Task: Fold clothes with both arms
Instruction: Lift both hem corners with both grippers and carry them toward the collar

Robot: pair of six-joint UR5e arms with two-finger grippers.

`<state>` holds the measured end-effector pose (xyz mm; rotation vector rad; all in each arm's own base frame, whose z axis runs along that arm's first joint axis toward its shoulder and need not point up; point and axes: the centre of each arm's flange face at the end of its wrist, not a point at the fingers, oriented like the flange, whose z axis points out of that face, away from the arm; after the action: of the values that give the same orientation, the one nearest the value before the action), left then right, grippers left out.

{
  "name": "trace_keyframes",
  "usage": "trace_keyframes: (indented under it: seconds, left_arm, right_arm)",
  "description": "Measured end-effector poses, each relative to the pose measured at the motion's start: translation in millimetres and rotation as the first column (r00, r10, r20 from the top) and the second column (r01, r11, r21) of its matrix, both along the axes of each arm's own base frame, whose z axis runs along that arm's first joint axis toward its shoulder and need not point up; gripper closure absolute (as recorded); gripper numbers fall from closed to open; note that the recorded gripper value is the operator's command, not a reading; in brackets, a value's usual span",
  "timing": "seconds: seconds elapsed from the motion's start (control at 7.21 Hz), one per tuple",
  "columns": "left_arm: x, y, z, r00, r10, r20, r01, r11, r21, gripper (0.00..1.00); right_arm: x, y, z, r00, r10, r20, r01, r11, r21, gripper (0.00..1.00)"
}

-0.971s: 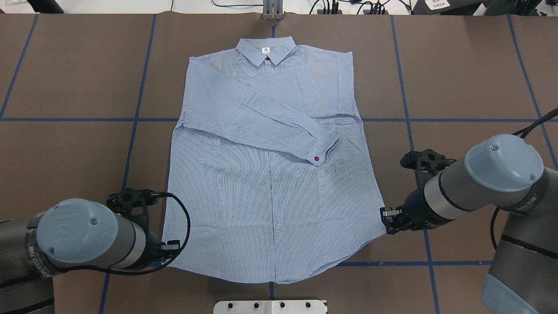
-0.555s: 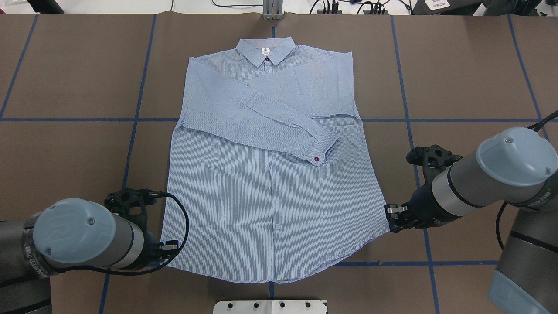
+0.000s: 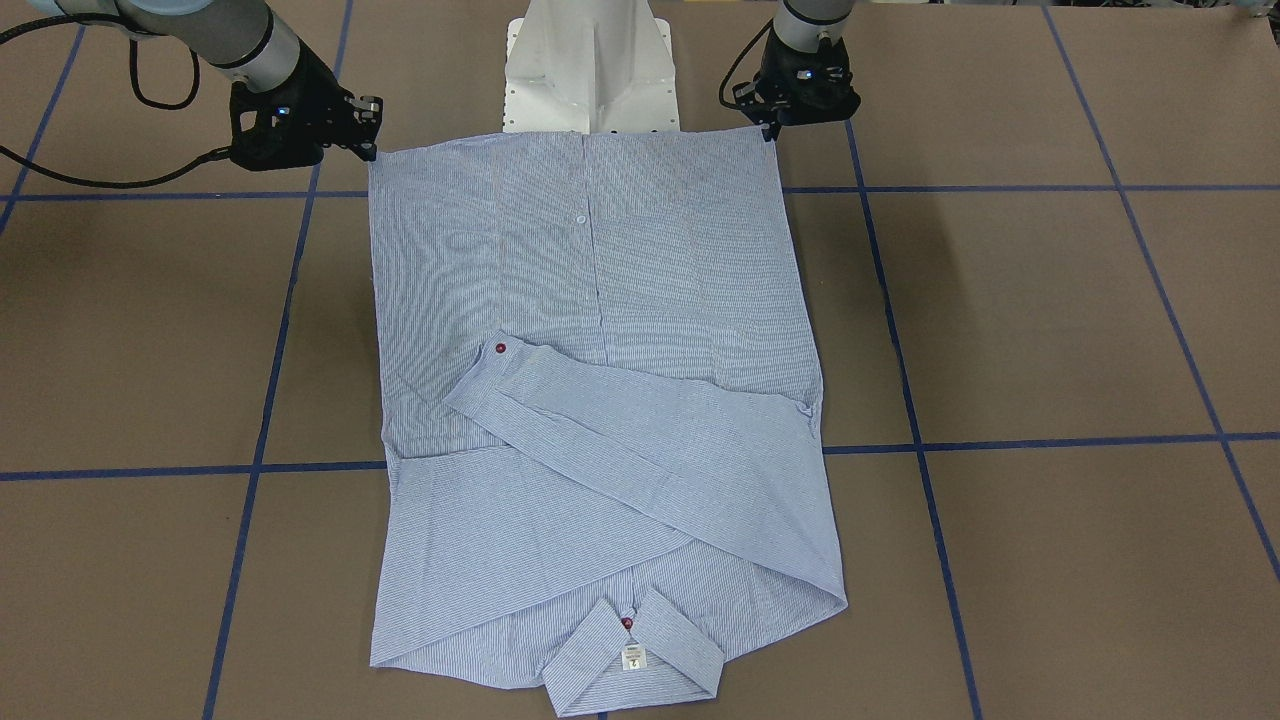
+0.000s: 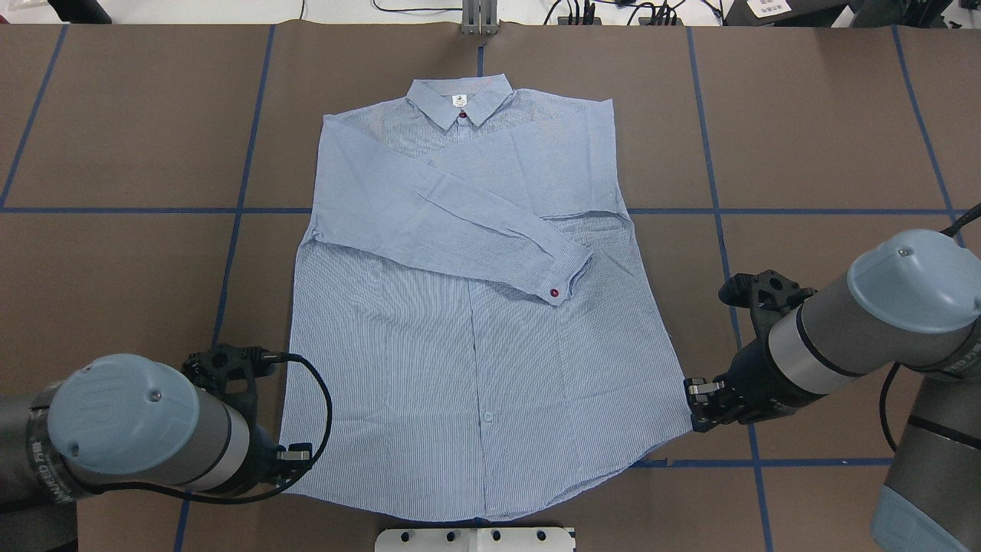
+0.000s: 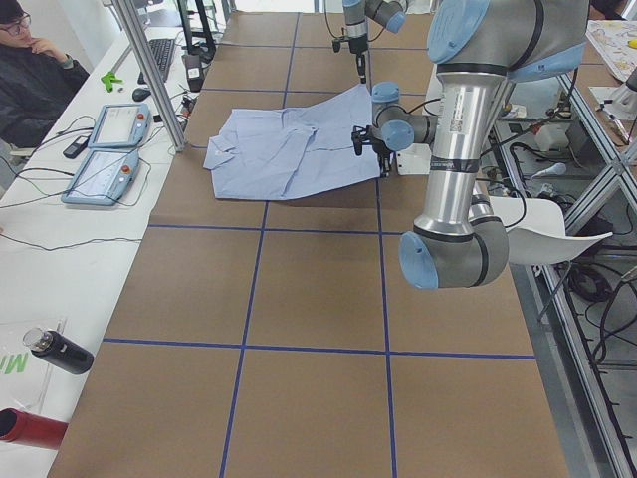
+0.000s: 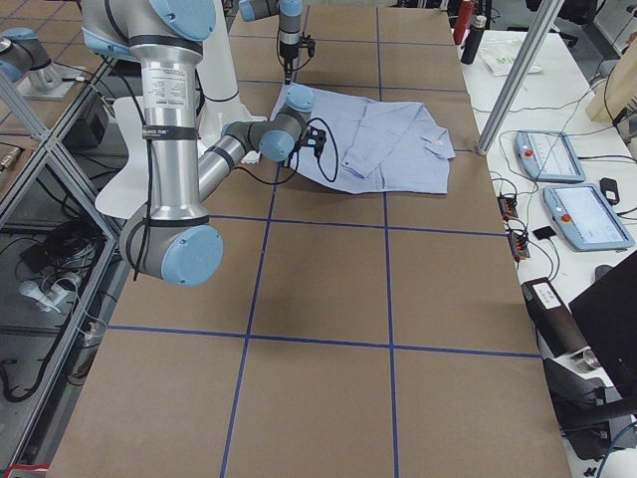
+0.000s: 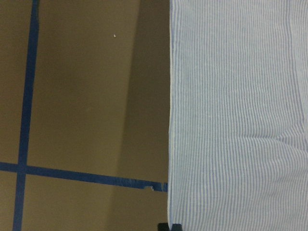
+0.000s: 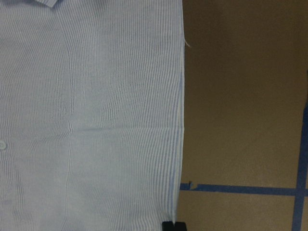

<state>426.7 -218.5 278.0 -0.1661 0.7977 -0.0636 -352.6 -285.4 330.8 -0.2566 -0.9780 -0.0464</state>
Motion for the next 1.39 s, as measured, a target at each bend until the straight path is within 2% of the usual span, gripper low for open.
trace_keyframes:
  seconds: [0.28, 0.55, 0.83, 0.97, 1.39]
  left_arm:
    - [5.6, 21.0, -3.2, 0.999, 0.046, 0.002, -0.046, 0.999, -0.017, 1.0]
    - [8.5, 25.9, -6.1, 0.998, 0.059, -0.002, -0.059, 0.998, -0.021, 1.0]
    - [6.4, 17.0, -12.9, 0.999, 0.046, -0.017, -0.047, 0.999, -0.021, 1.0]
    - [0.1, 3.5, -14.4, 1.0, 0.019, -0.022, -0.02, 1.0, -0.019, 1.0]
    - [-38.9, -63.1, -20.4, 0.997, -0.05, -0.057, 0.049, 0.999, -0.006, 1.0]
  right_arm:
    - [-7.1, 21.1, 7.8, 0.997, -0.077, -0.002, 0.077, 0.996, -0.042, 1.0]
    - [-13.6, 21.7, 7.2, 0.996, -0.093, 0.005, 0.094, 0.994, -0.052, 1.0]
    - [-9.8, -11.3, 5.7, 1.0, -0.027, 0.009, 0.027, 0.999, -0.044, 1.0]
    - [-6.1, -32.1, 3.6, 1.0, 0.015, 0.013, -0.015, 0.999, -0.041, 1.0]
    - [-13.0, -85.8, -8.1, 0.995, 0.095, 0.025, -0.094, 0.995, -0.032, 1.0]
